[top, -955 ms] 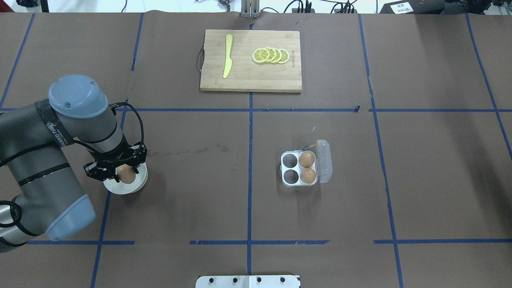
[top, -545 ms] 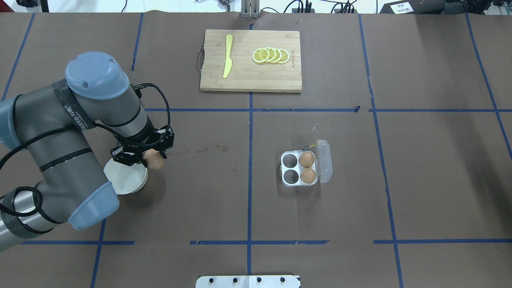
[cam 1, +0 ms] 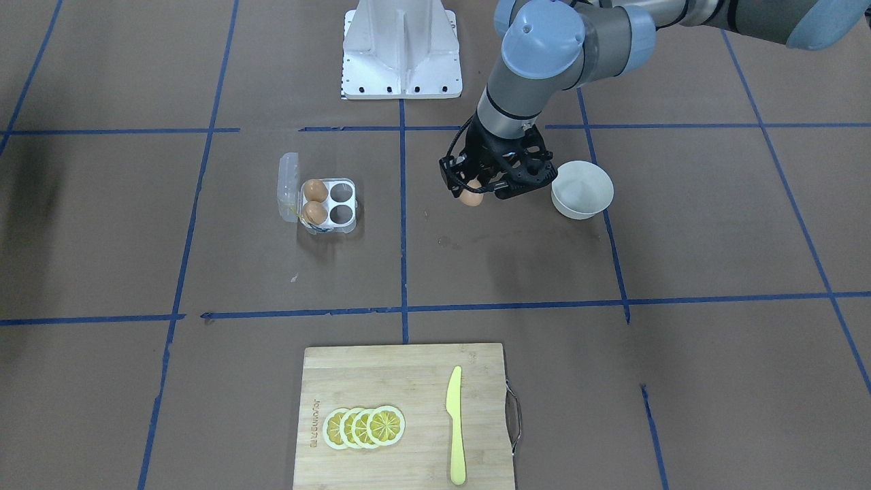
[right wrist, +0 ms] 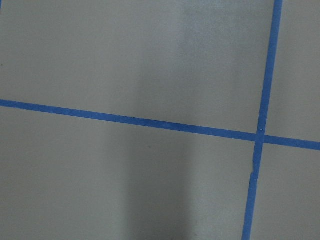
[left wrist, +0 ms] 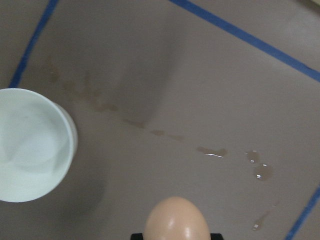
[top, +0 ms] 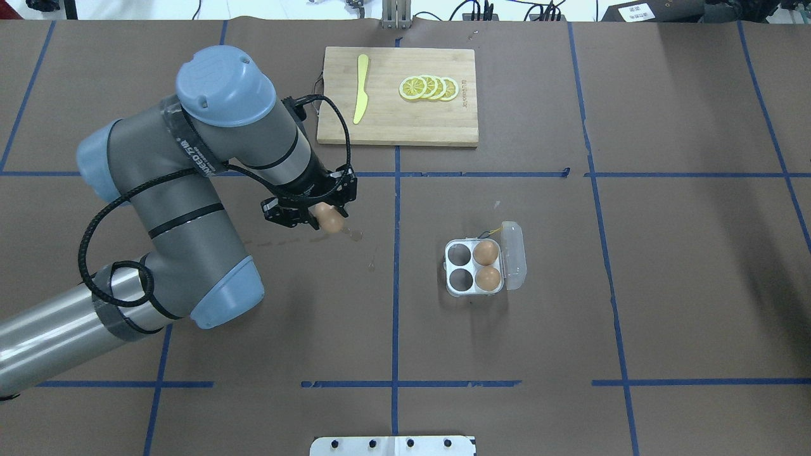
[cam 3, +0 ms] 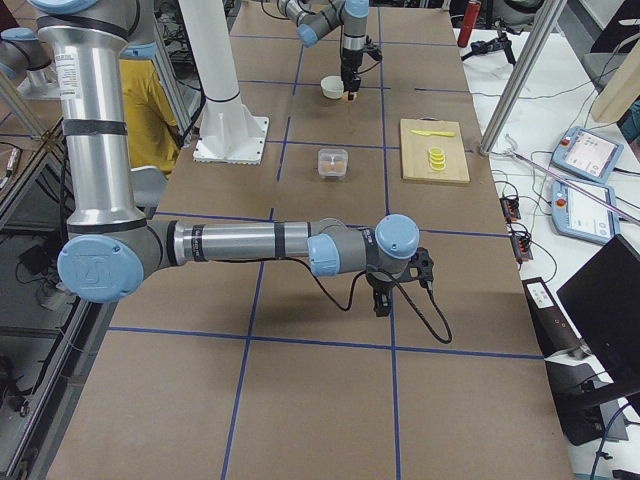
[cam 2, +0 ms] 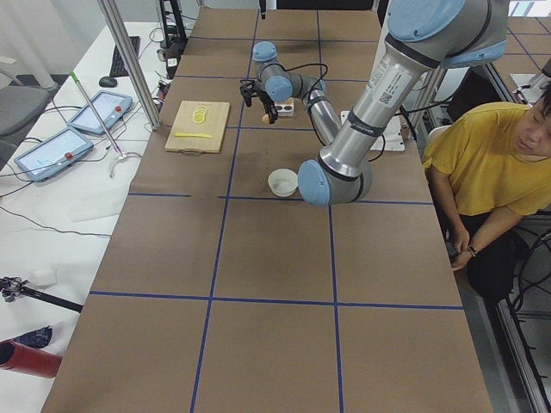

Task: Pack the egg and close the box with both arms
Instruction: 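Lift the egg out of the bowl and carry it to the carton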

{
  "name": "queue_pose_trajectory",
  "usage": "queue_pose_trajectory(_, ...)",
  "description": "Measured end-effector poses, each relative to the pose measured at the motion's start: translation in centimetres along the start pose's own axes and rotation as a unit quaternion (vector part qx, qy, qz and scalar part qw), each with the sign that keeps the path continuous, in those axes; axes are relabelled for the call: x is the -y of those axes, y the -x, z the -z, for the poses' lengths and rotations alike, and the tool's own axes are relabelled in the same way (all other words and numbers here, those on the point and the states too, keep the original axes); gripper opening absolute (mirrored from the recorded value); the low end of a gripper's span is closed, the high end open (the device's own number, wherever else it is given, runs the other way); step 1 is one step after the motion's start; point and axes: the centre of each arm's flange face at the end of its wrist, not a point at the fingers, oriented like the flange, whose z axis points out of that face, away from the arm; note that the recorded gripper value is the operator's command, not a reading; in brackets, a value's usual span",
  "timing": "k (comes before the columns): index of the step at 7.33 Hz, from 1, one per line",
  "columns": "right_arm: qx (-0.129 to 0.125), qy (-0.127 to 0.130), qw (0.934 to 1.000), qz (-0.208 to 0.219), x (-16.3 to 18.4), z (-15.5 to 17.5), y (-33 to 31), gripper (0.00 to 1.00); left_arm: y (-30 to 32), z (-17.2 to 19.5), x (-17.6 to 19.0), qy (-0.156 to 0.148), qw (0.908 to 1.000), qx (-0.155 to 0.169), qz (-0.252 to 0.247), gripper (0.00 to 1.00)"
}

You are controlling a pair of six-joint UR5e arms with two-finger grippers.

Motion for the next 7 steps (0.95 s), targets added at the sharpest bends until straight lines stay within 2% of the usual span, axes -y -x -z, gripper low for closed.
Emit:
queue_pose_trajectory(2,0.011,0.003,0.9999,0.007,-0.1,-0.5,0.6,1.00,-3.8,-1.4,-1.7,-0.005,0.9977,-0.029,-0.061,0.00)
queue_pose_trajectory(4,0.014,0.004,0.9998,0.012,0.0,-0.6,1.1,1.00,-5.5,-4.3,-4.6,0.011,0.9880,-0.051,-0.145,0.00)
queue_pose_trajectory(7,0.015,0.006,0.9997,0.016,0.0,-0.7,1.6,1.00,-9.9,-8.2,-7.7,0.018,0.9794,-0.068,-0.189,0.00)
